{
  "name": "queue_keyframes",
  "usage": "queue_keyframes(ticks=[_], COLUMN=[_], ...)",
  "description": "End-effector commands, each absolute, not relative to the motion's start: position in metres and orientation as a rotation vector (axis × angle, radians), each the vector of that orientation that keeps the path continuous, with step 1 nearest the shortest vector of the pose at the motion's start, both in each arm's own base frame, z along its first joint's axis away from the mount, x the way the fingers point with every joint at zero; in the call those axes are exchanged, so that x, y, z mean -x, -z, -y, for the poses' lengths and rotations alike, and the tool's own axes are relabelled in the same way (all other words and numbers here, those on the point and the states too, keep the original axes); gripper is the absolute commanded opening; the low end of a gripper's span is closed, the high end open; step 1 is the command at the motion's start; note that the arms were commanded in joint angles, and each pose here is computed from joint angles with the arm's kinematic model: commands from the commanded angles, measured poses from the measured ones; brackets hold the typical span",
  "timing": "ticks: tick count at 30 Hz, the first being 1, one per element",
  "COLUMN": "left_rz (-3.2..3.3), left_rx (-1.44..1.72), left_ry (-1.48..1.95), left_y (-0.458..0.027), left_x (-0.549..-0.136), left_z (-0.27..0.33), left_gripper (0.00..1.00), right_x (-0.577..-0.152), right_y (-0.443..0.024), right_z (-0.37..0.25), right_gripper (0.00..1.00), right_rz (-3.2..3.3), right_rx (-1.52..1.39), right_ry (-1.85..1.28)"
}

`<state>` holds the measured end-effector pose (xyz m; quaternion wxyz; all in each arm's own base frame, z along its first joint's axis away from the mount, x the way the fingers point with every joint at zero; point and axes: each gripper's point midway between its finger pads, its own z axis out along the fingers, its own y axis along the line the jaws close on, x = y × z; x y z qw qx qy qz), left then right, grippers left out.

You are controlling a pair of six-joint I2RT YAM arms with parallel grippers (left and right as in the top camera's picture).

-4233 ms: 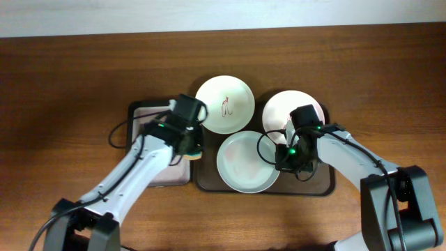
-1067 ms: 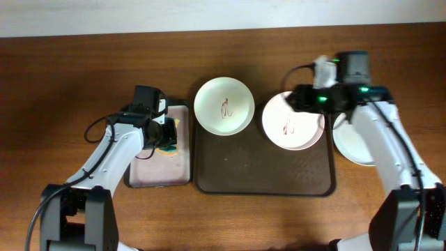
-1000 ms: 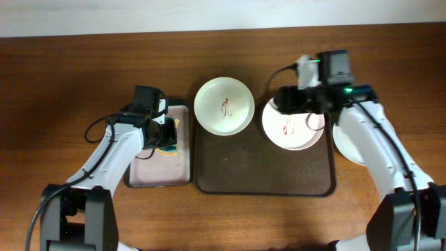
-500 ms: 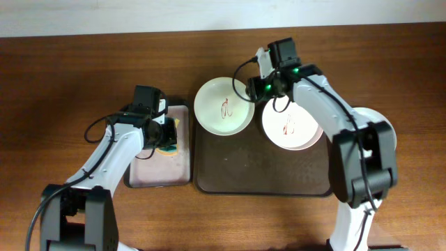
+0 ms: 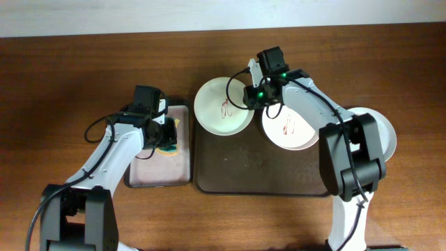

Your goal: Clean dirty plates on tray and stack at the side

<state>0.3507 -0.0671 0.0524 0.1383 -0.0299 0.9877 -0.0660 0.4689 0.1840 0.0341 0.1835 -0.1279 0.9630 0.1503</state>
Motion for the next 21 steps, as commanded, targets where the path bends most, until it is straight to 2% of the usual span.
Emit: queue_keyframes(ticks=[1, 5, 7, 14, 17, 21], left_rz=[-2.860, -2.861, -2.860, -2.859, -2.860, -2.824], left_rx=[0.063, 0.063, 0.063, 0.063, 0.055, 0.015], left_ry=[0.201, 0.201, 0.201, 0.201, 0.228, 0.429], left_y=[-0.051, -0.051, -0.051, -0.051, -0.052, -0.059], left_x=[-0.351, -0.351, -0.351, -0.351, -0.351, -0.355], left_z=[0.068, 0.068, 0.068, 0.068, 0.071, 0.096], left_gripper=[0.01, 0.01, 0.01, 0.00, 0.00, 0.00], right_x=[-0.462, -0.451, -0.435, -0.357, -0.334, -0.319], right_y=[-0.020, -0.016, -0.013, -0.011, -0.013, -0.011], right_z=[-0.183, -0.180, -0.180, -0.177, -0.171, -0.174], right_gripper=[0.28, 0.09, 0.04, 0.04, 0.04, 0.04], right_rz=[-2.754, -2.804, -2.871, -3.191, -3.294, -3.345], right_rx=[0.358, 0.356, 0.359, 0.320, 0.305, 0.333], right_ry=[-0.411, -0.405, -0.435, -0.581, -0.565, -0.539])
